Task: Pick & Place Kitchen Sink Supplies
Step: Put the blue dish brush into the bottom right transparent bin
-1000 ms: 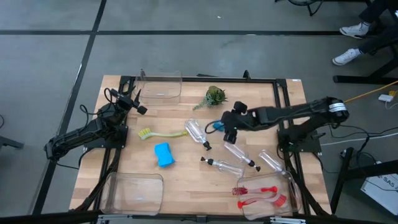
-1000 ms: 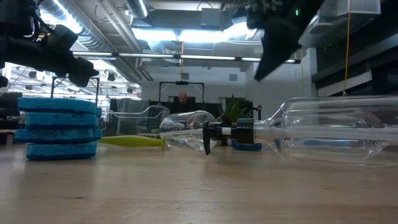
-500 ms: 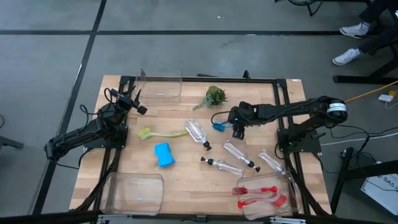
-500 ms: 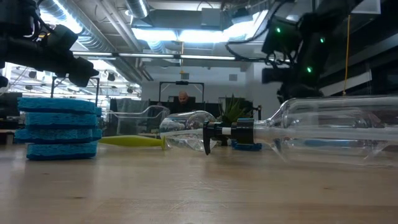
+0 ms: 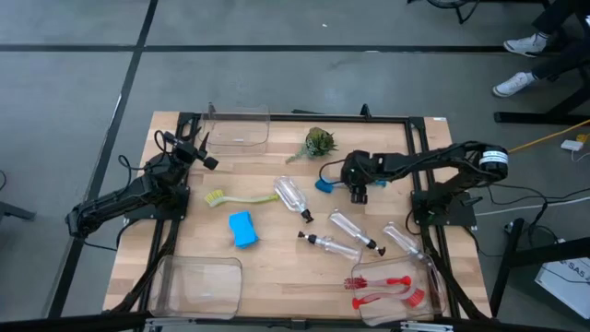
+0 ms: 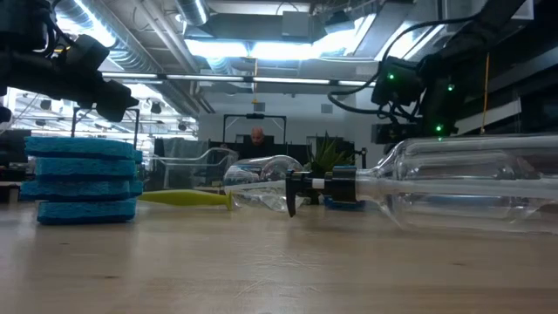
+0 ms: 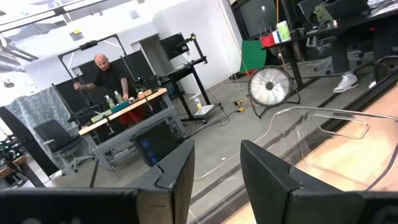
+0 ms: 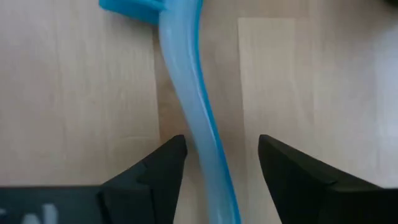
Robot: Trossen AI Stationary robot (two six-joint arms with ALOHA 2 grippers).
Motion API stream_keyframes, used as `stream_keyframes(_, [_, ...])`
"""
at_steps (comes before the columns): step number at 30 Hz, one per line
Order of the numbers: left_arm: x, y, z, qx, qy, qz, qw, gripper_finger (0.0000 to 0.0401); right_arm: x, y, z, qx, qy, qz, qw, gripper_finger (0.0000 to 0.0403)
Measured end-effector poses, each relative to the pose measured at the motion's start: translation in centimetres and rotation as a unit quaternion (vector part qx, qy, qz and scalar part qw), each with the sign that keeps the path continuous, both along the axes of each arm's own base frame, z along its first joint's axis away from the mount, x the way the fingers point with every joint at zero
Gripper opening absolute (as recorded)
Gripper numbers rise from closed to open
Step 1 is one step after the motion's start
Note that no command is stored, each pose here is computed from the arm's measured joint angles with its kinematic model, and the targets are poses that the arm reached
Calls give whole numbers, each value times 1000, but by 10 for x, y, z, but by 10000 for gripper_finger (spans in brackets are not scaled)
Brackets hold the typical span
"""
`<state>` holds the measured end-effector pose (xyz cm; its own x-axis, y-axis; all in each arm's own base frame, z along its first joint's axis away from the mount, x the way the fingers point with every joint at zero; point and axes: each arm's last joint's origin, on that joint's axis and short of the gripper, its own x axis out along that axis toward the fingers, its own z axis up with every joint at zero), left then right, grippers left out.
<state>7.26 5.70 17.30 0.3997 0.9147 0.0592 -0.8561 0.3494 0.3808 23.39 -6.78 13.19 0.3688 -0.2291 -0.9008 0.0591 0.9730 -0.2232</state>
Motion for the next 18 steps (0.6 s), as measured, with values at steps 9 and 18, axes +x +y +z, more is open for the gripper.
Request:
stream_keyframes(9, [0, 0, 0, 0, 0, 0, 1000, 125, 6, 1, 3, 26, -2, -19, 999, 45])
stream_keyframes(18, [0, 0, 0, 0, 0, 0, 1000, 125, 25, 13, 26, 89, -67, -121, 986, 44])
